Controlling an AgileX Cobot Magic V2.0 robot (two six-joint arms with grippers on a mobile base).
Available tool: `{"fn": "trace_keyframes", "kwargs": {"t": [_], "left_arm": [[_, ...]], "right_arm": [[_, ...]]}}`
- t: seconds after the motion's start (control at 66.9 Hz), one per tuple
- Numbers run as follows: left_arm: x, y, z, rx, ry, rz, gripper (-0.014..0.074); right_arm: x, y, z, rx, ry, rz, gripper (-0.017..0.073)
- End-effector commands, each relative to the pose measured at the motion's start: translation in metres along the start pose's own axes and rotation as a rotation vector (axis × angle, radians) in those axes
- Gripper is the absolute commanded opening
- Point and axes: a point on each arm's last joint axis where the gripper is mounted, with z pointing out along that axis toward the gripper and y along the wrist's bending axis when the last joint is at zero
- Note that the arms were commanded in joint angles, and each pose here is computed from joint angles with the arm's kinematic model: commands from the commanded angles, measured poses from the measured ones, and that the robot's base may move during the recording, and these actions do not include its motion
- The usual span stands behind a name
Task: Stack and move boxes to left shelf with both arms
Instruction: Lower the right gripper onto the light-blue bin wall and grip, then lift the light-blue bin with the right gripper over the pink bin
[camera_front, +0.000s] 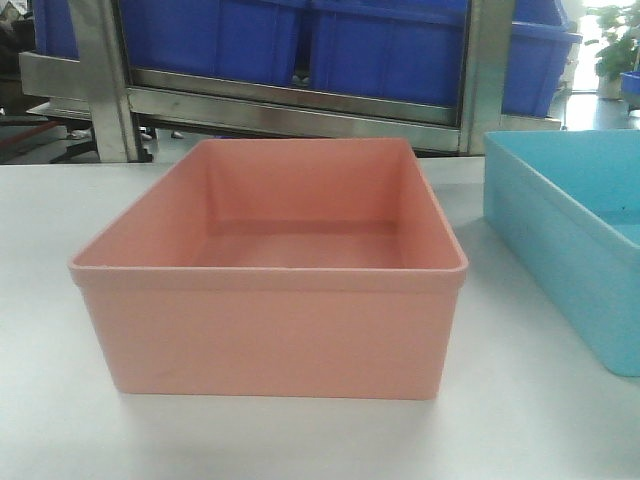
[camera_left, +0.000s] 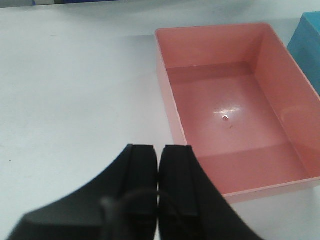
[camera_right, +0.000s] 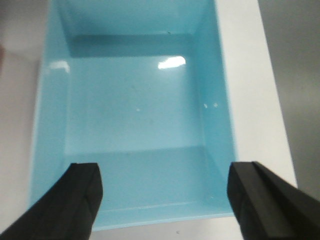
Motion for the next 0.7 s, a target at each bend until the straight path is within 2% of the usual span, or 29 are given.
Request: {"fn": "trace_keyframes", "kwargs": {"t": [0.0, 0.239, 0.373, 0.433, 0.687], "left_arm": [[-0.015, -0.002, -0.008, 0.012, -0.119, 0.004, -0.0001], [-0.016, -0.002, -0.008, 0.012, -0.131, 0.004, -0.0001], [-0.018, -0.002, -0.008, 0.014, -0.150, 0.004, -0.0001], [-0.019, -0.002, -0.009, 0.015, -0.166, 0.004, -0.0001], [-0.022, -0.002, -0.009, 0.018, -0.201, 0.002, -0.0001]], "right_arm": [[-0.025, -0.022, 0.007, 0.081, -0.008, -0.003, 0.0624], [-0.047, -0.059, 0.078, 0.082, 0.139, -0.097, 0.0624], [-0.051, -0.063, 0.126, 0.035, 0.181, -0.093, 0.0624], [-0.051, -0.064, 0.144, 0.031, 0.191, -0.107, 0.0624], [-0.038, -0.066, 0.207, 0.019, 0.251, -0.107, 0.0624]]}}
